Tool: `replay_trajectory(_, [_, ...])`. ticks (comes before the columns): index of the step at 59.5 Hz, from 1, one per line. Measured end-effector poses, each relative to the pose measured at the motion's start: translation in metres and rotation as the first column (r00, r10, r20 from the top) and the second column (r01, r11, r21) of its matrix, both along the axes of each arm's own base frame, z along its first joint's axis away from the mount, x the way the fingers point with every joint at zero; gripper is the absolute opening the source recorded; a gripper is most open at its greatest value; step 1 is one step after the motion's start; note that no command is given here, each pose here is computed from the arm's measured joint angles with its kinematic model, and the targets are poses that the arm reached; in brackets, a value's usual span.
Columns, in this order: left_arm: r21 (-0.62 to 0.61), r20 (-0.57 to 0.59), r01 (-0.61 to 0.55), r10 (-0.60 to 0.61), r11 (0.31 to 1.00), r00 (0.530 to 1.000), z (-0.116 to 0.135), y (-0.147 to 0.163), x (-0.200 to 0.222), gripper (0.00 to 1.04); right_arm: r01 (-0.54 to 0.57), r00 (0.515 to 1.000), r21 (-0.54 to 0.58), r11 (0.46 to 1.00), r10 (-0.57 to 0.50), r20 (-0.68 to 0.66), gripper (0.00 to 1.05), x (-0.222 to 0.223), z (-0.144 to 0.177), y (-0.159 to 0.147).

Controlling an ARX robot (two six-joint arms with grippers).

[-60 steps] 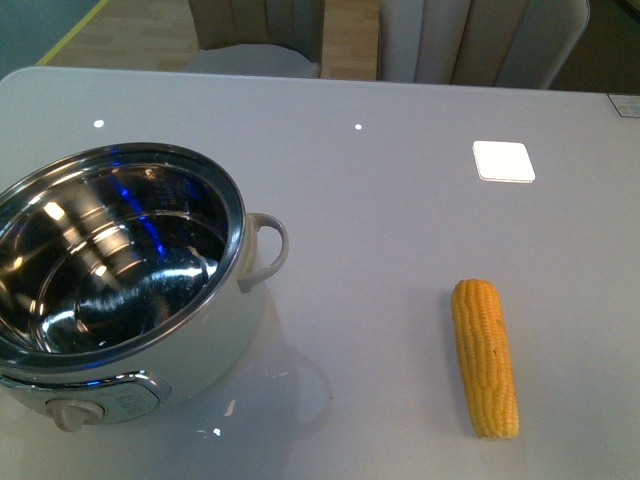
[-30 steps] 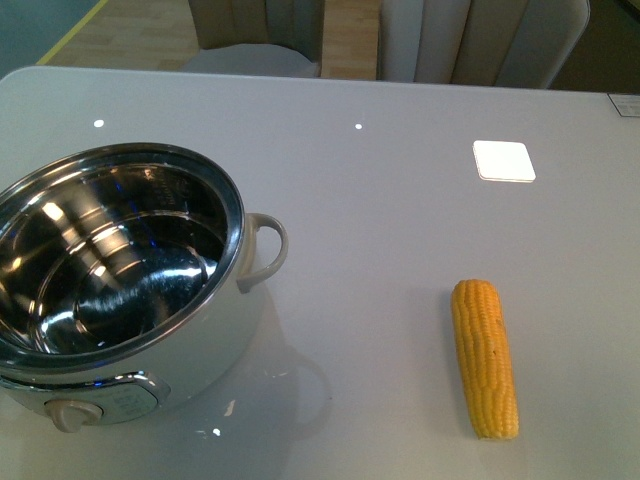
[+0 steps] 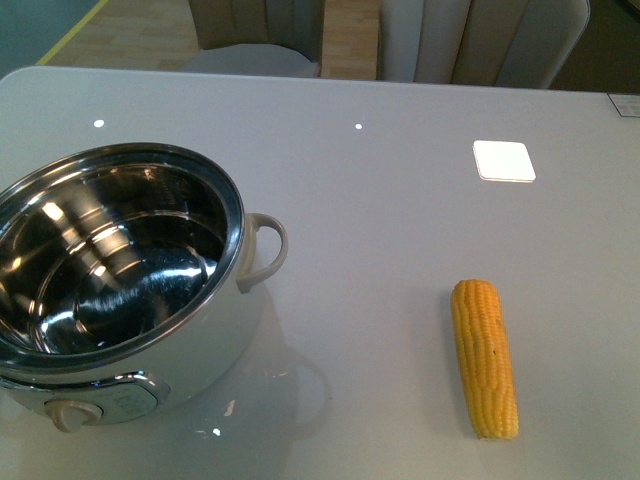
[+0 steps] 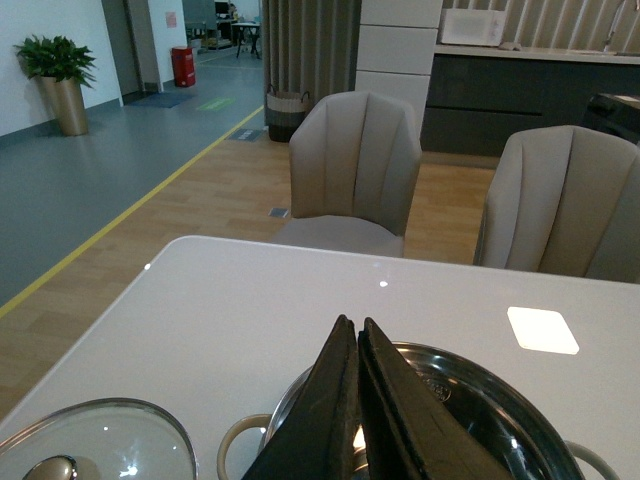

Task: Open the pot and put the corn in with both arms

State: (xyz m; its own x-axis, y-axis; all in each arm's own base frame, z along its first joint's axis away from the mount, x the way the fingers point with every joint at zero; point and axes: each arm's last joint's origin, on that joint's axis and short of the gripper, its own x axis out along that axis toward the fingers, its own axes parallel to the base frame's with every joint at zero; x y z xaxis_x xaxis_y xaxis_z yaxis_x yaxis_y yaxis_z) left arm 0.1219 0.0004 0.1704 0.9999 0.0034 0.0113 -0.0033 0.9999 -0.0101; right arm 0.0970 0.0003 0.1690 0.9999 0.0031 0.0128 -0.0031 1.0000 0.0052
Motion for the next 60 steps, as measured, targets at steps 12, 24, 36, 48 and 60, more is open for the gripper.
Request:
replay_trajectory(12, [0.000, 0.002, 0.001, -0.001, 1.000, 1.000, 0.000, 0.000, -0.005, 0.03, 0.000, 1.000, 0.000, 1.000, 0.000, 0.000, 0.96, 0.000, 0.000, 0.000])
replay_trajectory(24, [0.000, 0.002, 0.001, -0.001, 1.000, 1.000, 0.000, 0.000, -0.010, 0.03, 0.000, 1.000, 0.000, 1.000, 0.000, 0.000, 0.96, 0.000, 0.000, 0.000])
replay_trajectory(36, [0.000, 0.002, 0.000, 0.000, 1.000, 1.000, 0.000, 0.000, -0.013, 0.03, 0.000, 1.000, 0.000, 1.000, 0.000, 0.000, 0.96, 0.000, 0.000, 0.000])
replay_trajectory(48, [0.000, -0.005, 0.001, -0.001, 1.000, 1.000, -0.003, 0.000, -0.024, 0.03, 0.000, 1.000, 0.000, 1.000, 0.000, 0.000, 0.96, 0.000, 0.000, 0.000])
replay_trajectory(60, [0.000, -0.003, 0.001, -0.001, 1.000, 1.000, -0.003, 0.000, -0.025, 0.15, 0.000, 1.000, 0.000, 1.000, 0.000, 0.000, 0.96, 0.000, 0.000, 0.000])
